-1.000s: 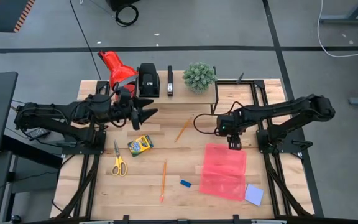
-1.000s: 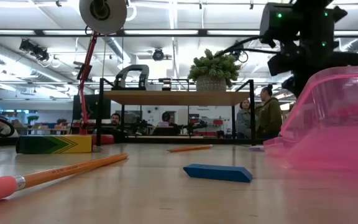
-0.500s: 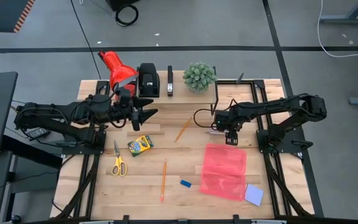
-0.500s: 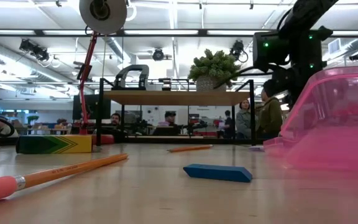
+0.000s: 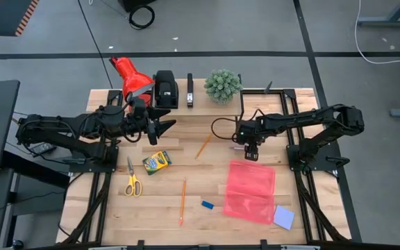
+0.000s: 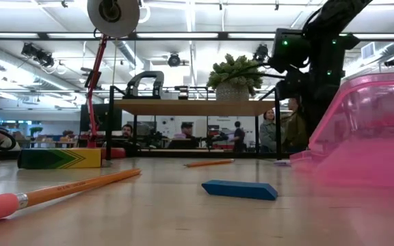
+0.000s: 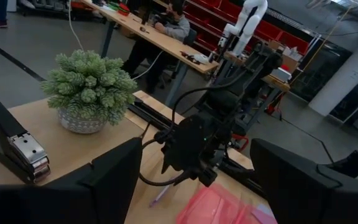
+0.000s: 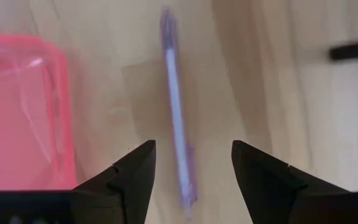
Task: Pack school essentials
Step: Put the purple pen into the pink supply box
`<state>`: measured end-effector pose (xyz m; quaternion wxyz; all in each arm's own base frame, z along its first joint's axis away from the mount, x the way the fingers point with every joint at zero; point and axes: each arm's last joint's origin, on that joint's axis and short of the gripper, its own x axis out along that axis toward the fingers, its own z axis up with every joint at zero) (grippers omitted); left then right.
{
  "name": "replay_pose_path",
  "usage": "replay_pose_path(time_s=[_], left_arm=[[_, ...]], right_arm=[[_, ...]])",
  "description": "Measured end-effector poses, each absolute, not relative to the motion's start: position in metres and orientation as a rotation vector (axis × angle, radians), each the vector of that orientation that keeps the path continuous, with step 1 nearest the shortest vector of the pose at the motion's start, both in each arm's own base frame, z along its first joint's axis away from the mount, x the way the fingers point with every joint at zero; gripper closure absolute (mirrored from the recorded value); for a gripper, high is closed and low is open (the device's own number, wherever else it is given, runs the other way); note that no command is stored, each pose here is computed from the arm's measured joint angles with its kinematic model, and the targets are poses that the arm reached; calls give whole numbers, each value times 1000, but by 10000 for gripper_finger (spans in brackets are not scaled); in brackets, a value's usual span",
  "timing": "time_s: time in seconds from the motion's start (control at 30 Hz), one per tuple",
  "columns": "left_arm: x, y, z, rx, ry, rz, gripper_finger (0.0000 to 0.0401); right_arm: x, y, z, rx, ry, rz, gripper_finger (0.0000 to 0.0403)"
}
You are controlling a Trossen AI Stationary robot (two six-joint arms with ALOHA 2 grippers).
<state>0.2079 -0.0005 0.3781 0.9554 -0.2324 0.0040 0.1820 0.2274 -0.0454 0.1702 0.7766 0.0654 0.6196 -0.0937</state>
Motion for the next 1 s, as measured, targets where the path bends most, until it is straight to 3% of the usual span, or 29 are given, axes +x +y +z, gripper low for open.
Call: replay_pose_path(time_s=[0.23, 0.77, 1.0], left_arm=[[208, 0, 378, -473, 8, 370, 92], [208, 0, 377, -480, 20, 373, 92], [207, 0, 374, -474, 46, 380, 92]], right_arm=[[213, -43, 153, 175, 1412, -193, 185], [209, -33, 136, 180, 1365, -193, 187], [209, -32, 136, 173, 1361, -190, 233]])
